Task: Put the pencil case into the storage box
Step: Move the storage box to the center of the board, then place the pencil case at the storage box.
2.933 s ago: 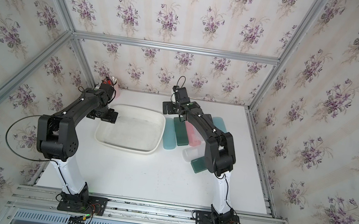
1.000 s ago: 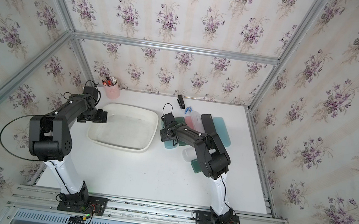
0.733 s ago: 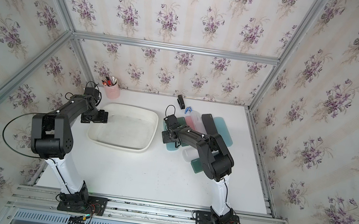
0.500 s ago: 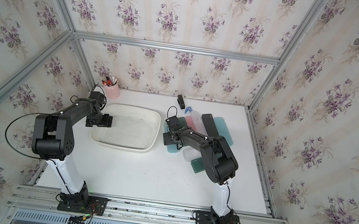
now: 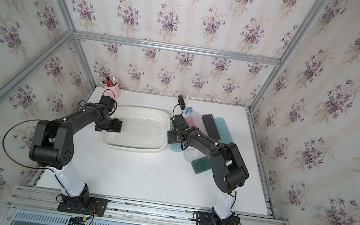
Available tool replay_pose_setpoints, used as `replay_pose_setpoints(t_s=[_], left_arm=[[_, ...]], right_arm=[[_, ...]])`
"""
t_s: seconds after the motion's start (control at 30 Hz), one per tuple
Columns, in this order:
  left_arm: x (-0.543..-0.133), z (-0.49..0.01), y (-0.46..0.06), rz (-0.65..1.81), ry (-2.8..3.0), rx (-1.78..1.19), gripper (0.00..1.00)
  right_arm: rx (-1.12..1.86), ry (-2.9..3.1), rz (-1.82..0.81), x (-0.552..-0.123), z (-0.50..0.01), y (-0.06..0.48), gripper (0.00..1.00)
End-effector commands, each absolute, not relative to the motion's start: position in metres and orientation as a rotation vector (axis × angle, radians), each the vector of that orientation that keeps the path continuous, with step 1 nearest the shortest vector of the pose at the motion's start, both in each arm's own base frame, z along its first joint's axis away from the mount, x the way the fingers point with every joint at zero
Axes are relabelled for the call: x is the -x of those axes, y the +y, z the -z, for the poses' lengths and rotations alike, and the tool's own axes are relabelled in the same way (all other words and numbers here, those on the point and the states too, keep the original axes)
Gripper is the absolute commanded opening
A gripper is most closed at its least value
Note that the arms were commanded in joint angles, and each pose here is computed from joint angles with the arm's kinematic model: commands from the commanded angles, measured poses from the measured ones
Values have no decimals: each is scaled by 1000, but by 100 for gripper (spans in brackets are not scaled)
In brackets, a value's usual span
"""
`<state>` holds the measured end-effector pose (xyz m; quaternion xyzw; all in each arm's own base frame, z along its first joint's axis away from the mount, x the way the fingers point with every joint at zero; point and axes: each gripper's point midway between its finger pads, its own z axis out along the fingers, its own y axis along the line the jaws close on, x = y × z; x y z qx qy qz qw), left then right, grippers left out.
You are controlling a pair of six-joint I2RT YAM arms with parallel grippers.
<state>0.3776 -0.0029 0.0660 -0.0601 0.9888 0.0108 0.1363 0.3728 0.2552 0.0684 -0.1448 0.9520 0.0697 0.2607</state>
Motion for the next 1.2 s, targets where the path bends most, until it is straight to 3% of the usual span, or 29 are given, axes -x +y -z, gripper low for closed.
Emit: replay_pose_setpoints(t_s=[0.0, 0.5, 0.87, 1.17], left_arm=[[-371, -68, -11, -26, 2876, 161, 88], [-365, -55, -26, -16, 2911, 103, 90], [-368, -88, -28, -4, 2823, 94, 95], [-363, -93, -22, -52, 2827, 68, 97]], right_arm=[[367, 2560, -189, -372, -81, 253, 53], [254, 2568, -50, -387, -109, 216, 53], [367, 2442, -279, -403, -159, 289, 52], [380, 2526, -306, -404, -119, 336, 52]])
